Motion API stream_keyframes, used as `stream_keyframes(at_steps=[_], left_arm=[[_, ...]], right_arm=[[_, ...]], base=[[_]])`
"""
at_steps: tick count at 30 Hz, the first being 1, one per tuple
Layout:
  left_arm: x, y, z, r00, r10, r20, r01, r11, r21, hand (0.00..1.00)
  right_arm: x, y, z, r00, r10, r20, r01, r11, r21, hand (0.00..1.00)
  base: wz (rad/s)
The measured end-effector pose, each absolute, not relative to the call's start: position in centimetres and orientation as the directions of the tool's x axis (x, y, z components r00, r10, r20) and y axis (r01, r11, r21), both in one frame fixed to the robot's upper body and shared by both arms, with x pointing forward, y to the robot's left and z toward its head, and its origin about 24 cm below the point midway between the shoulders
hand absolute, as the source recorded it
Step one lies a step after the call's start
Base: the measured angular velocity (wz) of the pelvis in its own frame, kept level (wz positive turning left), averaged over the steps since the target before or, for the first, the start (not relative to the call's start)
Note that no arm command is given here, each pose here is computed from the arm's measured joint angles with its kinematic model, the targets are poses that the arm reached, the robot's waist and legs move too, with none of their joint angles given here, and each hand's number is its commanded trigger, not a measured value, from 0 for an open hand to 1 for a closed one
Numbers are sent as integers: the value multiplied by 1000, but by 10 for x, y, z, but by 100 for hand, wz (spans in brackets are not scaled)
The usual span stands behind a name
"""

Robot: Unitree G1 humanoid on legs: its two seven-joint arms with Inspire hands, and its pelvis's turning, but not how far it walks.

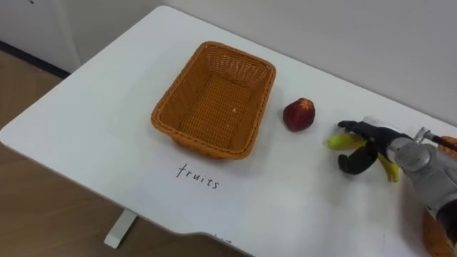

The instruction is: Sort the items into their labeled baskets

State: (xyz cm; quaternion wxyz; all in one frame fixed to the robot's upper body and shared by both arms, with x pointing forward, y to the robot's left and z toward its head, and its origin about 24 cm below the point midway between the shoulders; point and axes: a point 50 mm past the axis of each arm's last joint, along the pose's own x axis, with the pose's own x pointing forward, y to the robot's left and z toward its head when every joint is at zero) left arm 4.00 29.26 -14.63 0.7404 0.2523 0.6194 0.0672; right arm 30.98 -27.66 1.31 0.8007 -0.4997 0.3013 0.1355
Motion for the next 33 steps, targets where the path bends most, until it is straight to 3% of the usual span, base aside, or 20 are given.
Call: stream_keyframes(at_steps=[9,33], left_arm=[[50,294,-144,251,413,-875,210,860,466,0],[59,299,-141,274,424,-863,205,851,484,0]], right_arm=[[314,-286,22,796,-159,-584,-485,411,-772,100],[315,-281,24,786,-157,-597,-527,334,-782,100]], base=[[1],[0]])
